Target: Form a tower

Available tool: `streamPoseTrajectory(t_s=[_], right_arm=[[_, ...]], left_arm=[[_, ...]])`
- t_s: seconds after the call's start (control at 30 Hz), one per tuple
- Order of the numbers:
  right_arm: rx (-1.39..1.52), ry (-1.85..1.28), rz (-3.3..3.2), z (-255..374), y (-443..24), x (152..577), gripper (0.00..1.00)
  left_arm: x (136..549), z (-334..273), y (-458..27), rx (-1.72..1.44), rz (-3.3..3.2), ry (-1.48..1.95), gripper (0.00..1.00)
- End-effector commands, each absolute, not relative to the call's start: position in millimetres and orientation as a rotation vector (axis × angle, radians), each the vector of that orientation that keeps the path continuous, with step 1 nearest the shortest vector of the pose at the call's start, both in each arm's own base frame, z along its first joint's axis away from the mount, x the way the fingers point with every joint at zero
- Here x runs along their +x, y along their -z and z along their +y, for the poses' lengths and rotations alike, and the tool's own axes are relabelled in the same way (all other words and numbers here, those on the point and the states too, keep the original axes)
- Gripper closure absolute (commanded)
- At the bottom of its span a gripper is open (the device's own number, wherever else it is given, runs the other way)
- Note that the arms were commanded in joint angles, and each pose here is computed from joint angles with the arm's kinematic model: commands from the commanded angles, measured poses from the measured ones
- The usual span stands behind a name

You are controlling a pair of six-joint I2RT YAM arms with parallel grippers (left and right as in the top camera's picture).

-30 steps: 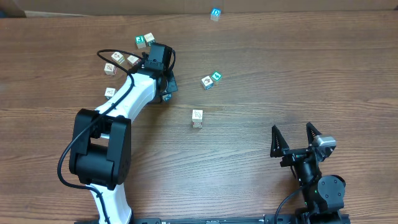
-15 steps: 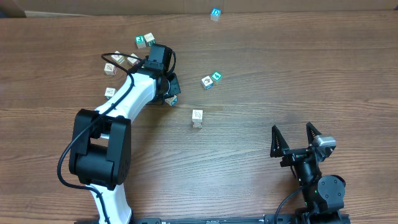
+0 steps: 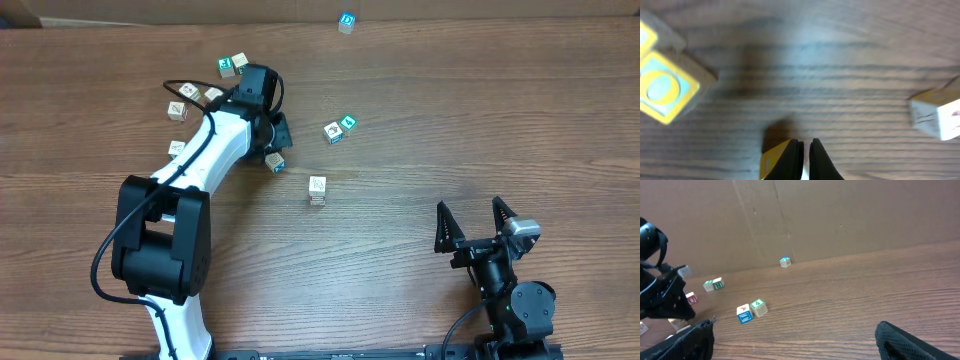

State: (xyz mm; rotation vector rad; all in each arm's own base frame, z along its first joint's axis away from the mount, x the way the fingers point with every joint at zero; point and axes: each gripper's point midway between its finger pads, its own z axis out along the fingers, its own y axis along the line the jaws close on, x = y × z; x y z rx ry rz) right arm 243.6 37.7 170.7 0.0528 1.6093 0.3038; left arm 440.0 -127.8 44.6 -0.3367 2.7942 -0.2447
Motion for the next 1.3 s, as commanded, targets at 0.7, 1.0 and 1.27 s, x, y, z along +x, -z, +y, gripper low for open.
streamPoseTrajectory(t_s=[0.7,1.0,1.27], right_arm=[[0.058,-0.307,1.602,37.1,-169.6,243.7,0.00],[0.058,-0.307,1.602,37.1,-169.6,243.7,0.00],[0.058,-0.307,1.602,37.1,-169.6,243.7,0.00]], left_arm=[[413.5,-151.8,-24.5,-0.224,2.817,0.081,0.96],[411.9,-151.2,-18.8,-0.224,2.814,0.083,0.96],[400.3,-139.3,-15.1,-0.230,2.856,-0.002,0.96]])
